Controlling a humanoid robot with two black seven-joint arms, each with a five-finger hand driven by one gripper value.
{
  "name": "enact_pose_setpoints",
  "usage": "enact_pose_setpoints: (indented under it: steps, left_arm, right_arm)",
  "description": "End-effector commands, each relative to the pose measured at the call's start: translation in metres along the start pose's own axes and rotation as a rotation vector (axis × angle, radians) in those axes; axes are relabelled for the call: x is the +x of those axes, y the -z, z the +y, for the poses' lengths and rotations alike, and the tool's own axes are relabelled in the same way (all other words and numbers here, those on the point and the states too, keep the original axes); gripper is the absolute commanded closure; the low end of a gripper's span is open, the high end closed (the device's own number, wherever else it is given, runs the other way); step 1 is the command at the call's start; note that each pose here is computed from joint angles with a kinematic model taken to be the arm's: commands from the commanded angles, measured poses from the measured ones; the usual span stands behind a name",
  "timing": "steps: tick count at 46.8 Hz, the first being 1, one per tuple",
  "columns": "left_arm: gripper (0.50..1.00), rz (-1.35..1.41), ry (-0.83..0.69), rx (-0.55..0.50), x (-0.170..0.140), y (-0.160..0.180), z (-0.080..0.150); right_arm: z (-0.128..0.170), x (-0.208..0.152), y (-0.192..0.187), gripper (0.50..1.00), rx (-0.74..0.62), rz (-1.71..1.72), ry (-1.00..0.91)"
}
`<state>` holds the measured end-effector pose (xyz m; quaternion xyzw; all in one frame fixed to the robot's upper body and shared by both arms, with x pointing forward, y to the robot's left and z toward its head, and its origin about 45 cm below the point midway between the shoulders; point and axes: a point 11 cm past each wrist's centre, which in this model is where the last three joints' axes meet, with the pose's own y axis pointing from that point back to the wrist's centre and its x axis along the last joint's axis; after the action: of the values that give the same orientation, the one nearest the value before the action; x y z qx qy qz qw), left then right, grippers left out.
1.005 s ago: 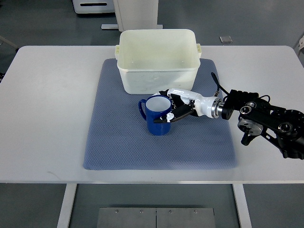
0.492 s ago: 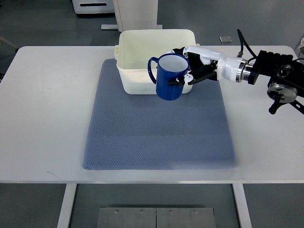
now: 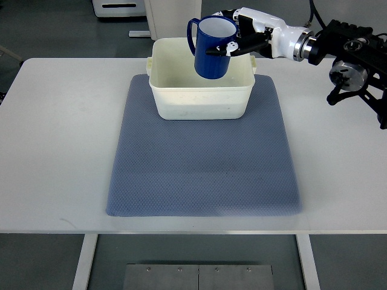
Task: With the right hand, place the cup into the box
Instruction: 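Lift the blue mug with the right hand above the cream box, then lower the held mug into the cream box with the right hand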
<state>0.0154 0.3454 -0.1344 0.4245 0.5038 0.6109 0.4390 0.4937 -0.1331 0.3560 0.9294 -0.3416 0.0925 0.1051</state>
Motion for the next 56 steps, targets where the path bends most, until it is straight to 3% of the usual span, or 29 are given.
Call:
enact_pose_setpoints:
  steps: [1, 25, 56]
  left_arm:
    - [0.5, -0.001, 0.0, 0.0, 0.0, 0.0, 0.0]
    - [0.5, -0.001, 0.0, 0.0, 0.0, 0.0, 0.0]
    - [0.5, -0.001, 0.0, 0.0, 0.0, 0.0, 0.0]
  right_arm:
    - [-0.008, 0.004, -0.002, 1.0, -0.011, -0.005, -0.039]
    - [-0.026, 0.017, -0.025, 1.0, -0.104, -0.038, -0.267]
    - [-0.033, -0.007, -0.052, 1.0, -0.156, -0.073, -0.237]
